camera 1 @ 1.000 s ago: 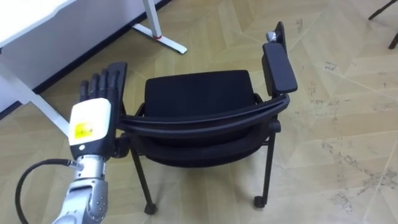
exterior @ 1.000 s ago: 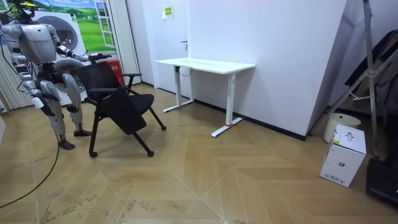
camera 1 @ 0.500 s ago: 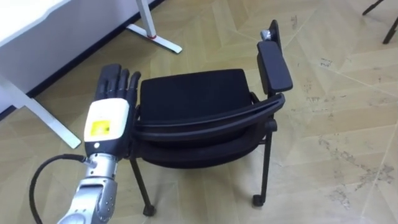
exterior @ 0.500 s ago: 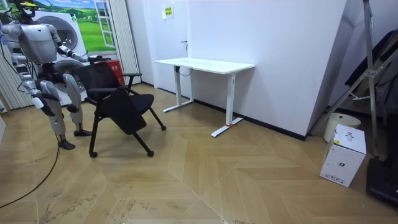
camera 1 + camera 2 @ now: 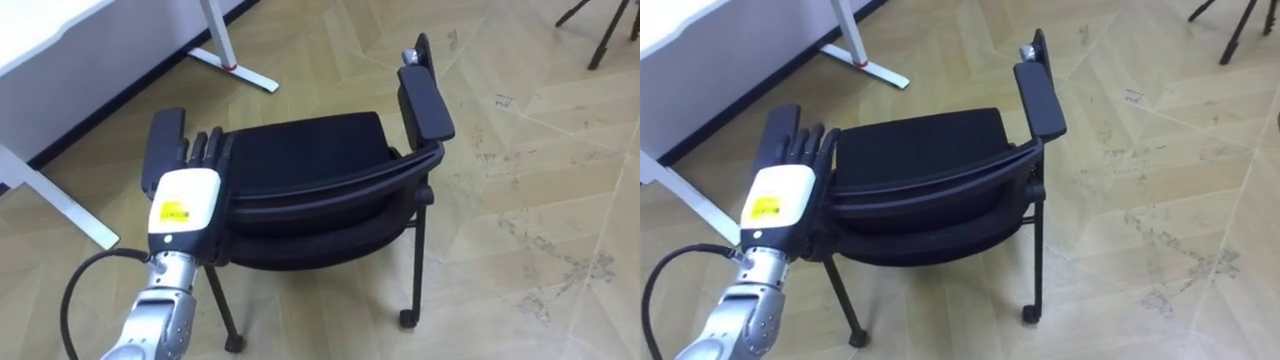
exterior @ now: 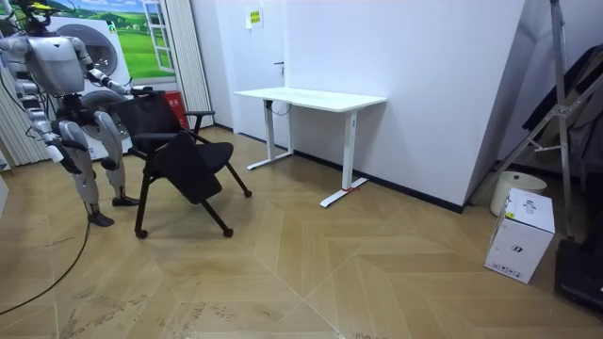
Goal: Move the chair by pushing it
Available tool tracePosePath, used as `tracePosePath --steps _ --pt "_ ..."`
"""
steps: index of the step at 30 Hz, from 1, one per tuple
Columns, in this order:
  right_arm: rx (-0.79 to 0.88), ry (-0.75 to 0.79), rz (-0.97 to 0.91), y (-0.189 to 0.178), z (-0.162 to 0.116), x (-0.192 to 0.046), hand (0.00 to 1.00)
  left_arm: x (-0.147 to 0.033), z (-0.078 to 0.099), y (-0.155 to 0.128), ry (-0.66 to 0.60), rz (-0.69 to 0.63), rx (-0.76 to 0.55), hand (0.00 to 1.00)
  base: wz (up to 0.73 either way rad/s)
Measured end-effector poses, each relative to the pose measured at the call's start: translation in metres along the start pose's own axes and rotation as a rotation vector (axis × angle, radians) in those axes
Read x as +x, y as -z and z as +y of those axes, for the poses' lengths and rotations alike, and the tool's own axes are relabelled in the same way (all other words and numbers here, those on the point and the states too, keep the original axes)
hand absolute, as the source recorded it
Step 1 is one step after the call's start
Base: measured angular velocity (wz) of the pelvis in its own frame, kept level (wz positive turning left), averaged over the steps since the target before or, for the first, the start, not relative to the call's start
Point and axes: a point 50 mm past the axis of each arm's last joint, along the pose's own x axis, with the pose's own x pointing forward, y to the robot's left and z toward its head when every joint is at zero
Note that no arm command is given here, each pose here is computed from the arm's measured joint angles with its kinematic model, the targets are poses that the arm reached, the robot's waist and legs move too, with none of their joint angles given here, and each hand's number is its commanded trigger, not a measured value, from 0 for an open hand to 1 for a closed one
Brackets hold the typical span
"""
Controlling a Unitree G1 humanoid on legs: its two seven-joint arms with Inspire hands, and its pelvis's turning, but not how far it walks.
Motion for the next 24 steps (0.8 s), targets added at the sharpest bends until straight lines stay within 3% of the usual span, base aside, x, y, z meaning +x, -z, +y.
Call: tracePosePath --steps 24 --pt "0.004 0.023 0.004 0.003 -0.005 -0.001 0.00 0.004 -0.013 0.018 0.034 0.079 0.025 0.00 -0.06"
